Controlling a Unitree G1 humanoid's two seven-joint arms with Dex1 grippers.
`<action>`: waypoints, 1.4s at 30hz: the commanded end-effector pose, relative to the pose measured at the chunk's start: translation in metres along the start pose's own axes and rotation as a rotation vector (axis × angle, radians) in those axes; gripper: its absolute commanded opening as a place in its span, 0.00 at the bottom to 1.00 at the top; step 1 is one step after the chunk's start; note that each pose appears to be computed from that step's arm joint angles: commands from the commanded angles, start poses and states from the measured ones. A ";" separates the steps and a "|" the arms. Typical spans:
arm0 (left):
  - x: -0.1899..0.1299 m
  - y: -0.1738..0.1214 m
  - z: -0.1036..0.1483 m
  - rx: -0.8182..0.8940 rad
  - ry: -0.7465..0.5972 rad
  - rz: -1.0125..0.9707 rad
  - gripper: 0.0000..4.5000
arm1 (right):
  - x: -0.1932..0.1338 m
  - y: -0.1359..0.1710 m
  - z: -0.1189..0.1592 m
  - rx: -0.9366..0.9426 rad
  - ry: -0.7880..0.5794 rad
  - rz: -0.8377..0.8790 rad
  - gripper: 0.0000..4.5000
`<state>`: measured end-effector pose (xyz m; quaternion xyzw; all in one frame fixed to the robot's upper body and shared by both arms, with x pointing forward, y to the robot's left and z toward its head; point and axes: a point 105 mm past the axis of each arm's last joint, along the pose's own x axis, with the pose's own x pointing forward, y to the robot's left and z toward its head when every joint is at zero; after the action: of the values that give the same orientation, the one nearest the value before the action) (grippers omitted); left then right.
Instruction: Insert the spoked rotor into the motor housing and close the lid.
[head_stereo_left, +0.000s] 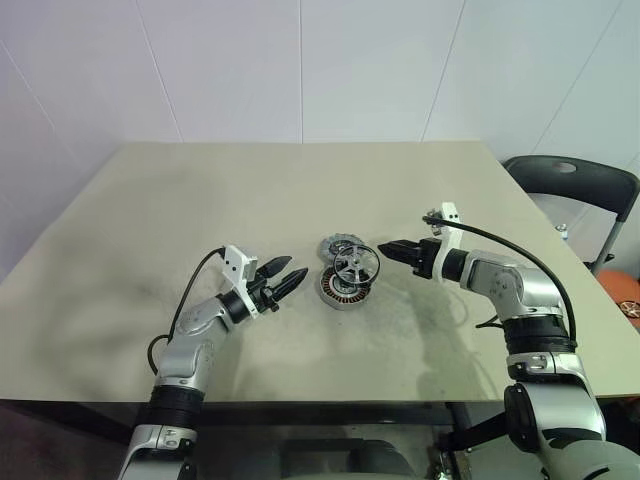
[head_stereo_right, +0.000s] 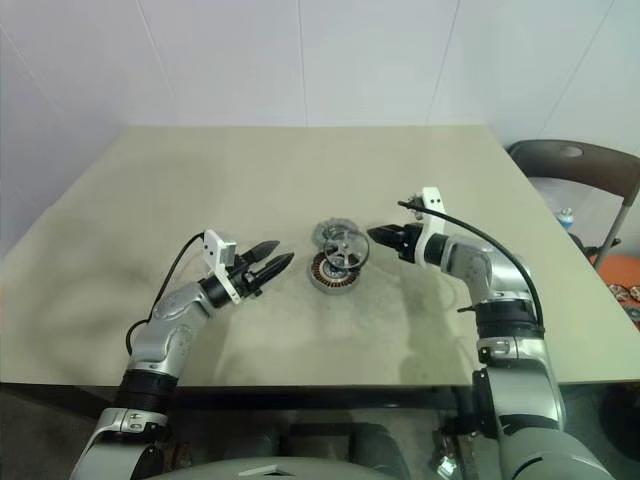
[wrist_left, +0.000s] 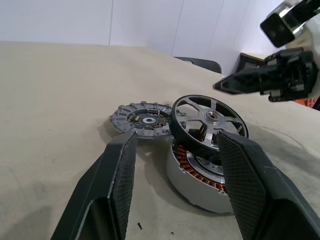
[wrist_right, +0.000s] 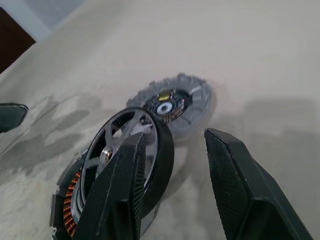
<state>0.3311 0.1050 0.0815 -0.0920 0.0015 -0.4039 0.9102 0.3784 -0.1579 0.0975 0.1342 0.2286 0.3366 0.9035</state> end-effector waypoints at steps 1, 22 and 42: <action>0.001 -0.001 0.012 0.023 -0.038 -0.010 0.60 | 0.004 0.006 -0.001 -0.001 0.000 0.015 0.43; 0.000 -0.001 0.010 0.034 -0.032 0.000 0.60 | 0.011 0.020 -0.013 -0.006 0.026 0.087 0.00; 0.000 0.001 0.007 0.037 -0.023 0.011 0.60 | 0.010 0.047 -0.021 -0.138 0.057 0.212 0.00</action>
<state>0.3314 0.1069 0.0801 -0.0898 0.0030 -0.3963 0.9137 0.3485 -0.1171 0.0900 0.0954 0.2266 0.4449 0.8612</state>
